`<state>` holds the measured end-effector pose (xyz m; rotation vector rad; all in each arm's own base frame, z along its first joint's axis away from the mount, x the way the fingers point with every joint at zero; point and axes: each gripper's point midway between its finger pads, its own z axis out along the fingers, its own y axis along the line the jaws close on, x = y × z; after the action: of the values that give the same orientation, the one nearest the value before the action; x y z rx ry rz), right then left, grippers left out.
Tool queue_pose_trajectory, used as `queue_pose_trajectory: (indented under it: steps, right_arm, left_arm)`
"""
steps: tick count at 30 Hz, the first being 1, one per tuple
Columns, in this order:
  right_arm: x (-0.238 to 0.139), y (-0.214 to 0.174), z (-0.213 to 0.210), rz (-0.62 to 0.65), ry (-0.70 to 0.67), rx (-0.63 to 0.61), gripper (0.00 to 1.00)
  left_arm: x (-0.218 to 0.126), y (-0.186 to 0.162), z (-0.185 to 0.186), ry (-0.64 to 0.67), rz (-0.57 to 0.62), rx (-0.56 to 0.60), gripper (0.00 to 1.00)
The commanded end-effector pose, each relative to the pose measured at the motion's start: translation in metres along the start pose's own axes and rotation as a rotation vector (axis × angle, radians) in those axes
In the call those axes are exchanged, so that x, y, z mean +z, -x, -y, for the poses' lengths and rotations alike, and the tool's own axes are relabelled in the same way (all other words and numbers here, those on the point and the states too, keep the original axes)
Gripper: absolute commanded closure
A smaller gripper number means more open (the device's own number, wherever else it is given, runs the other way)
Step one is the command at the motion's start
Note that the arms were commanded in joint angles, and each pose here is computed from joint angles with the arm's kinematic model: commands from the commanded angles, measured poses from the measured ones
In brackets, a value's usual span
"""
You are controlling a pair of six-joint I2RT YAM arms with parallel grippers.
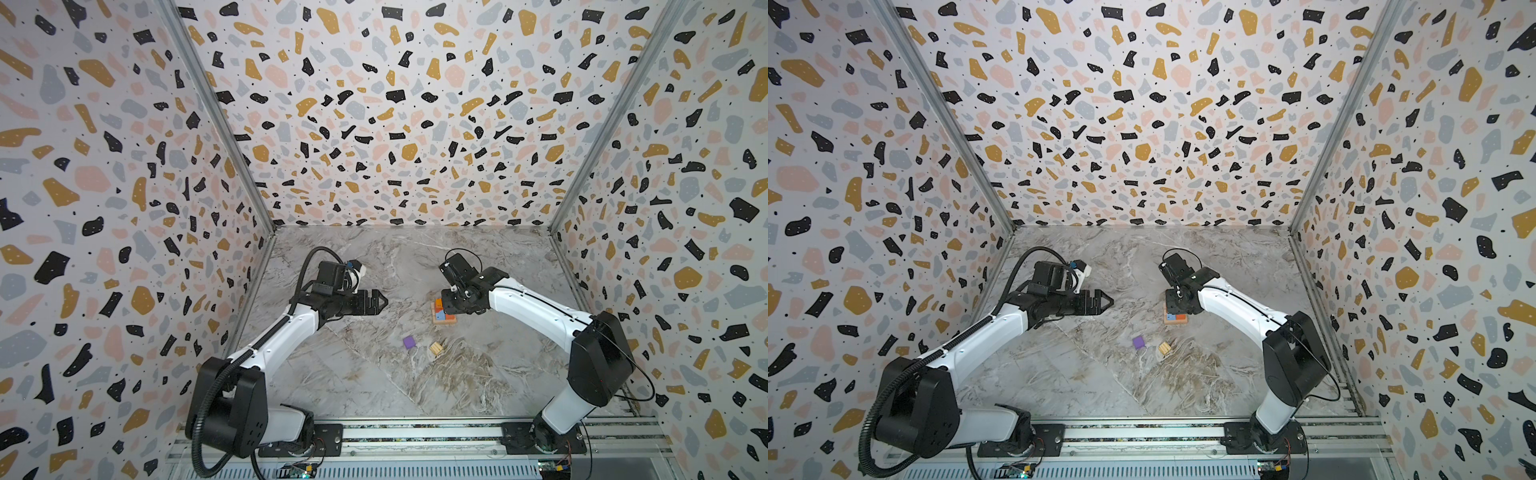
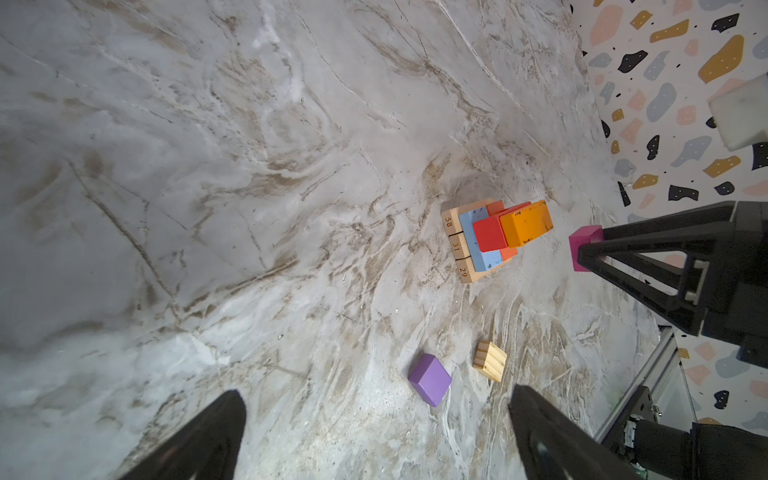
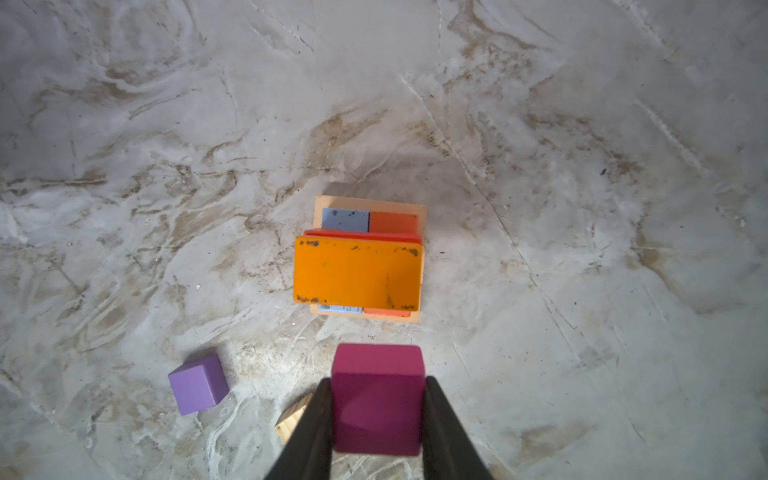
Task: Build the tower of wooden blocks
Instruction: 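Carry the magenta cube over the stack with the right gripper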
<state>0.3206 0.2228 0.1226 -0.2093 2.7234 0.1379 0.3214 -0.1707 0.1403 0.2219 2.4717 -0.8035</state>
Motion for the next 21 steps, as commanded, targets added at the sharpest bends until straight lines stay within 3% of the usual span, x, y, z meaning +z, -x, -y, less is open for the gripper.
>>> queue_pose_trajectory:
  steps: [1,21]
  right_arm:
    - [-0.009,0.012,-0.003,0.013,0.013,-0.008,0.69]
    - [0.005,0.026,-0.011,0.001,0.02,0.045,0.68]
  left_arm:
    - [-0.005,0.005,0.004,-0.014,0.024,0.01,0.0]
    - [-0.007,0.006,0.007,-0.027,0.031,0.012,0.0]
